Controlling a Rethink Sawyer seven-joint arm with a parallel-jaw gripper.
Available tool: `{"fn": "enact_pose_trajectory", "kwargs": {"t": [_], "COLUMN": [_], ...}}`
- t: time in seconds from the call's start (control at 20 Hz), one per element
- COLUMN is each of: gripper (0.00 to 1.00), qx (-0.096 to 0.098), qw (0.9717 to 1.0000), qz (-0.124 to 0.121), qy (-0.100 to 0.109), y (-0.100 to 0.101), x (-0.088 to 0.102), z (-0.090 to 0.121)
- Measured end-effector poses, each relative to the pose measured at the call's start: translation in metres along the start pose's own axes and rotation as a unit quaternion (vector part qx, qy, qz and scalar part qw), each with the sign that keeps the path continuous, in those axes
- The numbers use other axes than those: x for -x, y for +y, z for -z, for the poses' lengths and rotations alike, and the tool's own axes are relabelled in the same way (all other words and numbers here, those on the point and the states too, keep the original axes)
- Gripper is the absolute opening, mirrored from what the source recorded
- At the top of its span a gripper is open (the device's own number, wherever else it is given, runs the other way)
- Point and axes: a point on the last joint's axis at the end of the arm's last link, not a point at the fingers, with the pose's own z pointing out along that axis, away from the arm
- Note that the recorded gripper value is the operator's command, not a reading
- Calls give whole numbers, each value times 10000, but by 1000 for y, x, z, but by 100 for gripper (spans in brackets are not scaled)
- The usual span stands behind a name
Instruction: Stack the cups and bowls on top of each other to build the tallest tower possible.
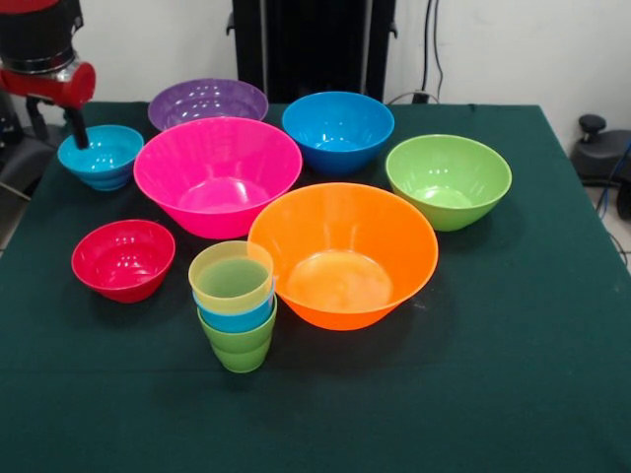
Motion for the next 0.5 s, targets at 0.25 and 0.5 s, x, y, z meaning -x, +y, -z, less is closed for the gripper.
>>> {"fn": "enact_pose_trajectory", "kwargs": {"t": [0.25,0.5], "gripper": [100,100], "qx": [81,97], "qw": [9999,9994], "qz": [85,287], "qy": [78,153], "y": [5,9], "x": [-5,-13], "z": [-11,-25]}}
